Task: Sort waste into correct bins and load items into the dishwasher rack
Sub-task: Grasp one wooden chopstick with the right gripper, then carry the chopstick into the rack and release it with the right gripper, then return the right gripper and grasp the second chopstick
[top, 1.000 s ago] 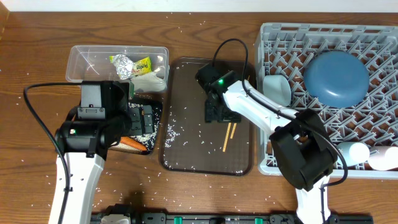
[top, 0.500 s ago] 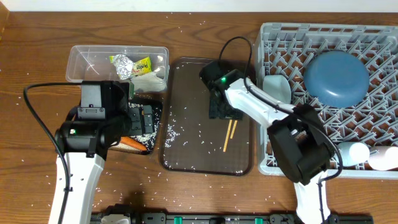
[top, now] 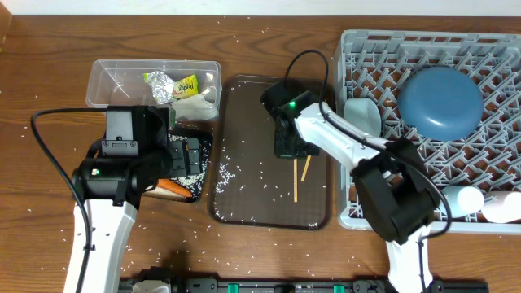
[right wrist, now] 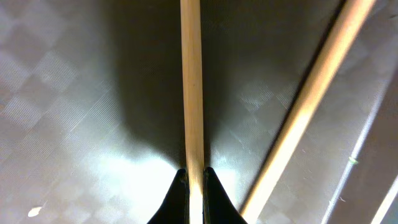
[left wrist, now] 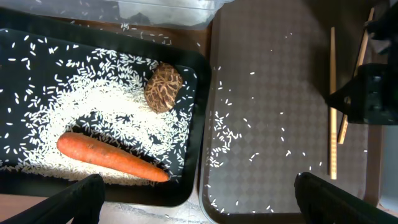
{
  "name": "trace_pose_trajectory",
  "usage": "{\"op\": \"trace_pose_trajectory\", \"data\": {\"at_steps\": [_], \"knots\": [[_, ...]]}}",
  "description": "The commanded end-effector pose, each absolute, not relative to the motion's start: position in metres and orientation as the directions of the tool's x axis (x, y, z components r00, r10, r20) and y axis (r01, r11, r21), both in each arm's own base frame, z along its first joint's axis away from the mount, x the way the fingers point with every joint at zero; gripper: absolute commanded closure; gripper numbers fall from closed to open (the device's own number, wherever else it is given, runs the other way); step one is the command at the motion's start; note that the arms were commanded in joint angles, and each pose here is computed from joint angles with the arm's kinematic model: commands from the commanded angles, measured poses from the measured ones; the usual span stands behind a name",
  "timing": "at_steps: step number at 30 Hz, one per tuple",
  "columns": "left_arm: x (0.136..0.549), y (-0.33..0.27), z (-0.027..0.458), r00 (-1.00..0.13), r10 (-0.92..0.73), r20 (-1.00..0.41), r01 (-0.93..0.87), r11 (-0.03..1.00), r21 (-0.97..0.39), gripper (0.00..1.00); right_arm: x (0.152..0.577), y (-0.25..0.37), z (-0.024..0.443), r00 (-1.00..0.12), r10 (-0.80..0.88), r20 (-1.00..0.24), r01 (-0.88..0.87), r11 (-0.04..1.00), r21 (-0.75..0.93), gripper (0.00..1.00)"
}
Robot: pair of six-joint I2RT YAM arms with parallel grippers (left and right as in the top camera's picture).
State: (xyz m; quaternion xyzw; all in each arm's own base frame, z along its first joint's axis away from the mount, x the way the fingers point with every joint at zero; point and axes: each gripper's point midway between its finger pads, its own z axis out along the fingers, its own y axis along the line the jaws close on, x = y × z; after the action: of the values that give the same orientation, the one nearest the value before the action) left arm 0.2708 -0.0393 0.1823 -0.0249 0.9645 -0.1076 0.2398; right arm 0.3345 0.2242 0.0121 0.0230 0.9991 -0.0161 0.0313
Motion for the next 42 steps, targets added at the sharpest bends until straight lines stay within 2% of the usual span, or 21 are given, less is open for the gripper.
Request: {"op": "trace_pose_trajectory", "data": {"at_steps": [1, 5, 8, 10, 15, 20, 27, 33, 35, 36, 37, 38, 39, 42], "knots": [[0.271, -0.041, 0.183, -0.886, -0.086, -0.456, 0.020, 0.975, -0.222, 0.02, 0.345, 0.227, 0.073, -0.982, -0.001, -0.189, -0.010, 0.999, 0.045, 0.99], [0.271, -0.041, 0.183, -0.886, -0.086, -0.456, 0.020, 0.975, -0.221, 0.02, 0.350, 0.218, 0.135, -0.947, -0.035, -0.319, -0.069, 0.993, 0.096, 0.99], [0.271, -0.041, 0.183, -0.886, -0.086, -0.456, 0.020, 0.975, -0.221, 0.02, 0.354, 0.192, 0.169, -0.914, -0.015, -0.406, -0.045, 0.997, 0.064, 0.99], [0.271, -0.041, 0.183, -0.886, -0.086, -0.456, 0.020, 0.975, -0.222, 0.02, 0.358, 0.169, 0.187, -0.894, 0.020, -0.447, 0.001, 0.999, 0.043, 0.99], [0.271, -0.041, 0.183, -0.886, -0.085, -0.457, 0.020, 0.975, -0.221, 0.02, 0.366, 0.112, 0.206, -0.879, -0.018, -0.476, 0.006, 0.999, -0.048, 0.99], [0.271, -0.041, 0.183, -0.886, -0.086, -0.456, 0.020, 0.975, -0.221, 0.02, 0.373, 0.047, 0.194, -0.911, -0.034, -0.411, 0.028, 0.989, -0.144, 0.99], [0.271, -0.041, 0.183, -0.886, -0.086, -0.456, 0.020, 0.975, -0.222, 0.02, 0.376, -0.008, 0.157, -0.951, 0.098, -0.293, 0.148, 0.977, -0.151, 0.99], [0.271, -0.041, 0.183, -0.886, -0.086, -0.456, 0.020, 0.975, -0.221, 0.02, 0.387, -0.012, 0.112, -0.984, -0.034, -0.176, 0.004, 0.977, -0.213, 0.99], [0.271, -0.041, 0.183, -0.886, -0.086, -0.456, 0.020, 0.975, -0.221, 0.02, 0.387, -0.019, 0.104, -0.988, -0.021, -0.155, 0.018, 0.969, -0.248, 0.99], [0.271, -0.041, 0.183, -0.886, -0.086, -0.456, 0.020, 0.975, -0.222, 0.02, 0.386, -0.019, 0.103, -0.988, 0.006, -0.155, 0.044, 0.968, -0.245, 0.94], [0.271, -0.041, 0.183, -0.886, -0.086, -0.456, 0.020, 0.975, -0.221, 0.02, 0.385, -0.016, 0.104, -0.987, 0.024, -0.159, 0.060, 0.972, -0.227, 0.77], [0.271, -0.041, 0.183, -0.886, -0.085, -0.457, 0.020, 0.975, -0.221, 0.02, 0.384, -0.013, 0.107, -0.986, 0.025, -0.163, 0.060, 0.975, -0.214, 0.67], [0.271, -0.041, 0.183, -0.886, -0.086, -0.456, 0.020, 0.975, -0.221, 0.02, 0.384, -0.010, 0.114, -0.984, 0.027, -0.179, 0.063, 0.978, -0.201, 0.60], [0.271, -0.041, 0.183, -0.886, -0.086, -0.456, 0.020, 0.975, -0.221, 0.02, 0.383, 0.006, 0.137, -0.969, 0.030, -0.245, 0.067, 0.988, -0.143, 0.56]]}}
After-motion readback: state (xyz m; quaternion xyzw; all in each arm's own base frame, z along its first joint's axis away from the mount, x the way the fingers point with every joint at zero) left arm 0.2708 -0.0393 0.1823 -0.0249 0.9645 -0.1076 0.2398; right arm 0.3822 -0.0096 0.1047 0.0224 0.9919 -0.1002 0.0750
